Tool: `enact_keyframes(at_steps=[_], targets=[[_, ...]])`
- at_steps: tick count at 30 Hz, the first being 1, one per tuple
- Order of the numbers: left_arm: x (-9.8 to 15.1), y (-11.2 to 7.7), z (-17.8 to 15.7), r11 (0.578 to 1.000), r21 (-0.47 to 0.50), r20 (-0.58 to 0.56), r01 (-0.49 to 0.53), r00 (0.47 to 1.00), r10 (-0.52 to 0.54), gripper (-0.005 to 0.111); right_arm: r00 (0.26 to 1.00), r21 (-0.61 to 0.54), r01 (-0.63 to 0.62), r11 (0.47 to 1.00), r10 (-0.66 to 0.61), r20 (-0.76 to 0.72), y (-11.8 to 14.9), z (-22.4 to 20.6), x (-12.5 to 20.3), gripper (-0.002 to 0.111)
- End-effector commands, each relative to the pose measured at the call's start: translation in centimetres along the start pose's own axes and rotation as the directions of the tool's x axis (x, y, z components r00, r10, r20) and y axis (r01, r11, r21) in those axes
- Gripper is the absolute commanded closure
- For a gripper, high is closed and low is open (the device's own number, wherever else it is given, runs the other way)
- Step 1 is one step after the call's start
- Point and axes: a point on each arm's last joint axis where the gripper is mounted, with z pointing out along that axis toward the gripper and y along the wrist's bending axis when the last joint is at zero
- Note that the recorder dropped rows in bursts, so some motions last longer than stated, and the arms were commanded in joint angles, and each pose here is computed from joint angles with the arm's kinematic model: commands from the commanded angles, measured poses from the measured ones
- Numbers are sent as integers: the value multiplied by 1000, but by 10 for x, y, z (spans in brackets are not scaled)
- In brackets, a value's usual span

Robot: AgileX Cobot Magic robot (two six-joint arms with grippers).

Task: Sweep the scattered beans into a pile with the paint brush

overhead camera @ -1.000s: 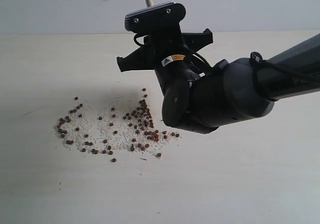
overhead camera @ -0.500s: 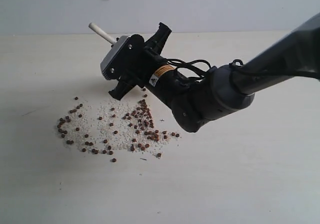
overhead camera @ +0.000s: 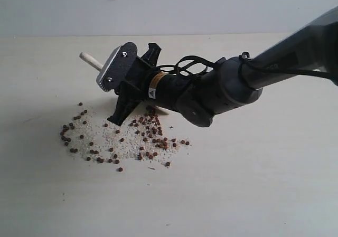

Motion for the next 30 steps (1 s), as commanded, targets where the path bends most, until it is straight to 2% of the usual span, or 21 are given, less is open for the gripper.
enact_keyframes(at_steps=[1,7,11,12,13,14,15,16,17,18,19,24,28,30], targets=[[0,0,0,1000,6,8,6,1000,-6,105,998,-69,-33,997,30,-47,12,-8,-22,108],[0,0,0,1000,6,8,6,1000,-6,105,997,11,-70,997,70,-10,-5,-22,-51,108],[0,0,0,1000,6,8,6,1000,-6,105,997,96,-46,994,51,-52,-20,-34,-62,108],[0,0,0,1000,6,8,6,1000,-6,105,993,146,-82,986,93,-73,-25,-38,-62,108],[0,0,0,1000,6,8,6,1000,-6,105,990,248,-60,967,89,-107,-34,-48,-61,108],[0,0,0,1000,6,8,6,1000,-6,105,987,327,-42,944,90,-133,-37,-54,-58,108],[0,0,0,1000,6,8,6,1000,-6,105,974,503,43,863,75,-212,-39,-70,-50,108],[0,0,0,1000,6,8,6,1000,-6,105,962,588,79,805,93,-256,-40,-78,-45,108],[0,0,0,1000,6,8,6,1000,-6,105,948,737,154,659,113,-298,-35,-97,-39,108],[0,0,0,1000,6,8,6,1000,-6,105,944,770,164,617,129,-305,-30,-104,-34,108],[0,0,0,1000,6,8,6,1000,-6,105,942,802,121,585,188,-279,-19,-113,-26,108],[0,0,0,1000,6,8,6,1000,-6,105,903,803,-54,594,373,-216,12,-122,-10,108],[0,0,0,1000,6,8,6,1000,-6,105,881,746,-172,643,439,-176,39,-117,-17,108],[0,0,0,1000,6,8,6,1000,-6,105,862,739,-248,627,491,-127,46,-111,-17,108]])
